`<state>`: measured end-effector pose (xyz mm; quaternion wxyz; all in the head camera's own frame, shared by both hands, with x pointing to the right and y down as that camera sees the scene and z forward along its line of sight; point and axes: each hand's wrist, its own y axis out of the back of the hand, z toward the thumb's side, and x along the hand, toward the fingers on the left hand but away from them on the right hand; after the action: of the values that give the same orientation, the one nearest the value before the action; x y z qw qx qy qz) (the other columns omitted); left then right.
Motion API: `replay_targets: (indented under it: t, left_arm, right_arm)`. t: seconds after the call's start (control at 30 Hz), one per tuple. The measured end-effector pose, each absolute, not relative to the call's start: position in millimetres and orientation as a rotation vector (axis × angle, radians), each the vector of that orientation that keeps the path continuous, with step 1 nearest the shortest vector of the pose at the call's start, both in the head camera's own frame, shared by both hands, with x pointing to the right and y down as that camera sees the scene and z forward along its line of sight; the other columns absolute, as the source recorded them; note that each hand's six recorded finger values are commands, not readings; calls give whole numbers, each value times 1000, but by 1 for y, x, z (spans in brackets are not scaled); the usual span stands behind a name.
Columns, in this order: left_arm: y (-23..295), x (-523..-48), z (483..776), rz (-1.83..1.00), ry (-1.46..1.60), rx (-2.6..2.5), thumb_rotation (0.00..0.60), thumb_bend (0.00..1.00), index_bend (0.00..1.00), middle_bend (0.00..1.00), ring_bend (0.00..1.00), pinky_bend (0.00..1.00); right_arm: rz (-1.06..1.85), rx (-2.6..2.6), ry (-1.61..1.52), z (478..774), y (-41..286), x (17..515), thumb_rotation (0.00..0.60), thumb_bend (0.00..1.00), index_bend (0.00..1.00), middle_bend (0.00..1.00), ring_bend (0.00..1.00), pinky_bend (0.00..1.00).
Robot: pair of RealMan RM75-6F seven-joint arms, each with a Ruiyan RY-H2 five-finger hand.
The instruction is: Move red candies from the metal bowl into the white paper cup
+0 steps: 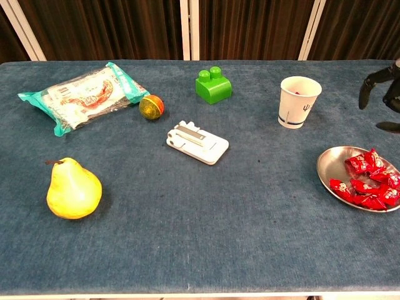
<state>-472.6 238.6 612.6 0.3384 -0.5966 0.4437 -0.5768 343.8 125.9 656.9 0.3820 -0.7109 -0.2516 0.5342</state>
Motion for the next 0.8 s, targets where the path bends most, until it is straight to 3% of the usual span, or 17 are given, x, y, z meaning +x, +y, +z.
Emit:
replay_targets:
  t: [0.17,0.8]
  left_arm:
    - [241,-473,611,-1500,1165,-1549,600,0,0,0,0,0]
    - [244,-476,609,-1513,1168,-1541,600,0,0,0,0,0]
  right_arm:
    - [1425,-1804,-562,671,143,355,600,464,497,904,1000,1000]
    - [1474,-1778,-423,710,153,352,600,464,516,904,1000,1000]
